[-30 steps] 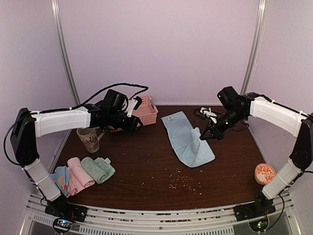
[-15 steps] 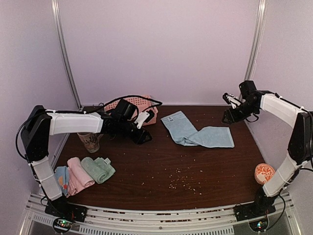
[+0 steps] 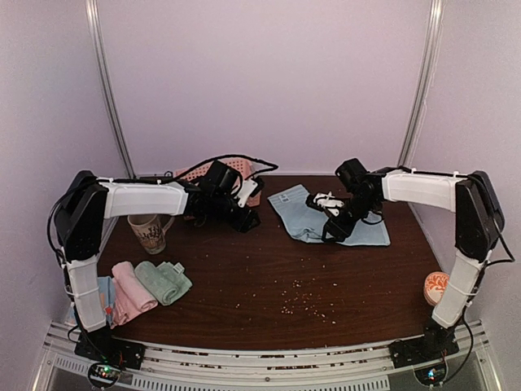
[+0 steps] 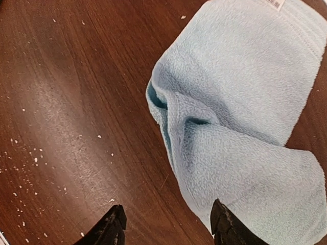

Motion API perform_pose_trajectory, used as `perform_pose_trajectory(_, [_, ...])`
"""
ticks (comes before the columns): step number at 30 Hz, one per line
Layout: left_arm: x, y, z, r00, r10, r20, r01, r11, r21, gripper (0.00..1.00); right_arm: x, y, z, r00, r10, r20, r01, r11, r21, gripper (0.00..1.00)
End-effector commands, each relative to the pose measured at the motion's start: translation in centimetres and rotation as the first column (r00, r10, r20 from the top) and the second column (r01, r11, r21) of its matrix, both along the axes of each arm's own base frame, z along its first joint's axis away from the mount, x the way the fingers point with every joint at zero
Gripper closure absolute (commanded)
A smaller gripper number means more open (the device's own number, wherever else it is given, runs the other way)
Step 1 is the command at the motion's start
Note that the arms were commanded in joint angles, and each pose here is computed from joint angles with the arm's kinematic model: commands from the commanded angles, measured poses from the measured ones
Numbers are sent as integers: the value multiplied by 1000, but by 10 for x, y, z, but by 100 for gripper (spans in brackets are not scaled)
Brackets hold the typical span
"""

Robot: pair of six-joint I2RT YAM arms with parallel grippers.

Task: Roll the towels
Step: Adjust the towel at the center of the board.

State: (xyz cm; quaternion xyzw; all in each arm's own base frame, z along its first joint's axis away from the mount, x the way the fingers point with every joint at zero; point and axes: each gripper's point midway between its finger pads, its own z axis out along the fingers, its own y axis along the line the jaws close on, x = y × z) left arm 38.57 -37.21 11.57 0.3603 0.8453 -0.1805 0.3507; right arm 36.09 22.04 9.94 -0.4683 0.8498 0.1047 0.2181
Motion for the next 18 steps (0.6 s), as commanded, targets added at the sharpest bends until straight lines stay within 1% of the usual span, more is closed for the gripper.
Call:
perform_pose_trajectory(1, [4,10,7,997,78,22,-77,997,-28,52,23,13,-9,999,6,54,-4,999,-41,43])
perform_pose_trajectory(7, [-11,29,3,993,114,-1,-114,993,-37,52,37,23,-31,999,6,50,-2,997,-80,48])
perform_pose_trajectory(8, [-13,31,3,993,118,1,-118,992,-37,52,37,25,-34,999,13,45,-9,997,-82,52])
perform_pose_trajectory(9, [-13,33,2,993,121,2,-121,992,-34,53,36,27,-37,999,22,41,-19,996,-86,60])
perform_pose_trajectory(12, [-12,40,7,989,145,20,-144,989,-26,53,36,37,-33,997,48,53,-43,994,-99,89])
perform_pose_trajectory(13, [-11,45,11,986,166,27,-165,986,-35,53,34,42,-28,996,63,56,-57,993,-105,95])
perform_pose_trajectory(14, [-9,54,12,978,205,28,-204,977,-56,53,31,49,-17,994,89,65,-83,992,-100,99])
perform_pose_trajectory(16, [-4,78,16,961,277,0,-275,952,-136,53,19,69,23,981,168,98,-164,985,-44,100])
perform_pose_trajectory(18, [-4,96,18,953,299,-48,-303,929,-211,53,-14,93,66,944,305,127,-310,950,28,100])
